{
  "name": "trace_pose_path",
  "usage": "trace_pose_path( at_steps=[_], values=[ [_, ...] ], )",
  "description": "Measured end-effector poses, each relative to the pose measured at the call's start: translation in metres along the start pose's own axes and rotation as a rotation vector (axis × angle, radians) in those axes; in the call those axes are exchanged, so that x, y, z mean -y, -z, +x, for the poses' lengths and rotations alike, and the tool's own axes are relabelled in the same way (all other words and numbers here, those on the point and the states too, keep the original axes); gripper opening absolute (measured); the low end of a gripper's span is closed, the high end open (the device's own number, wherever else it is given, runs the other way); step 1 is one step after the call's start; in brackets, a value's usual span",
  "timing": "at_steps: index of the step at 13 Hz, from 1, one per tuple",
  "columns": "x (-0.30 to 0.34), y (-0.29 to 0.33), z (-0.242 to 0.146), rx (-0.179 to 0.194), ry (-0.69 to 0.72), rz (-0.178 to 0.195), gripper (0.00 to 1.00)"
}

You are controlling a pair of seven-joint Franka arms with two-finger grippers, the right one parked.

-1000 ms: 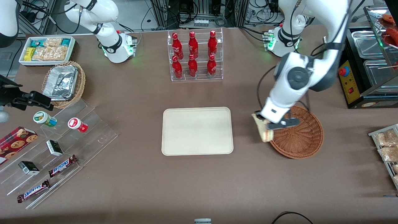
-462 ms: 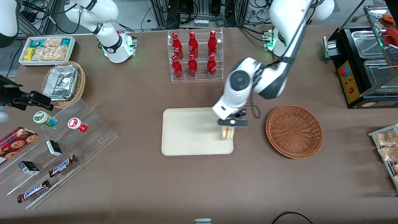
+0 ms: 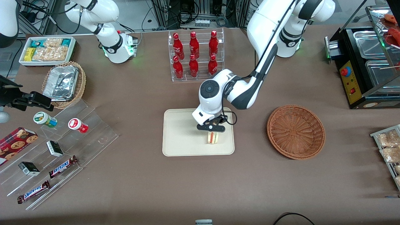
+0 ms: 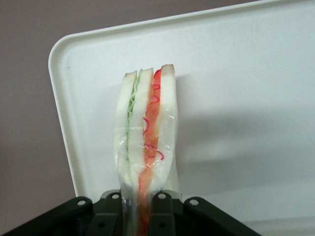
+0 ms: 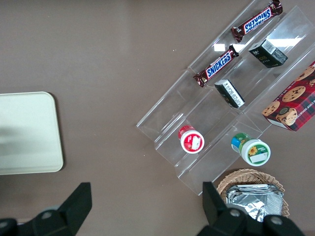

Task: Place sandwich from basket to tray
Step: 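Carry the held sandwich over the cream tray with the left gripper, then lower the sandwich onto the tray and open the left gripper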

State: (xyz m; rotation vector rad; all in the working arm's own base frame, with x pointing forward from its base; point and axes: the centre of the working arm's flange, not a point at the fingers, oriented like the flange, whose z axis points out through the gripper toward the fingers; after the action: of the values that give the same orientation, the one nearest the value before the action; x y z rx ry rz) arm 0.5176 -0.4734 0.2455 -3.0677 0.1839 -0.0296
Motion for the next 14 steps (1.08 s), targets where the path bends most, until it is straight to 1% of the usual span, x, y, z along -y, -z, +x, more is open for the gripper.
trace_pose_path(
  at_steps=[3,6,8,10,11,14],
  values=[
    [0.000,-0.004,0.002,0.001,-0.001,0.008,0.17],
    [0.001,-0.014,0.001,0.011,-0.001,0.017,0.17],
    [0.001,-0.020,0.001,0.017,0.006,0.022,0.32],
    [-0.001,-0.022,0.001,0.017,0.018,0.023,0.55],
    [-0.003,-0.022,0.001,0.016,0.031,0.022,0.63],
    [-0.007,-0.015,0.005,0.002,0.056,0.011,0.97]
  ],
)
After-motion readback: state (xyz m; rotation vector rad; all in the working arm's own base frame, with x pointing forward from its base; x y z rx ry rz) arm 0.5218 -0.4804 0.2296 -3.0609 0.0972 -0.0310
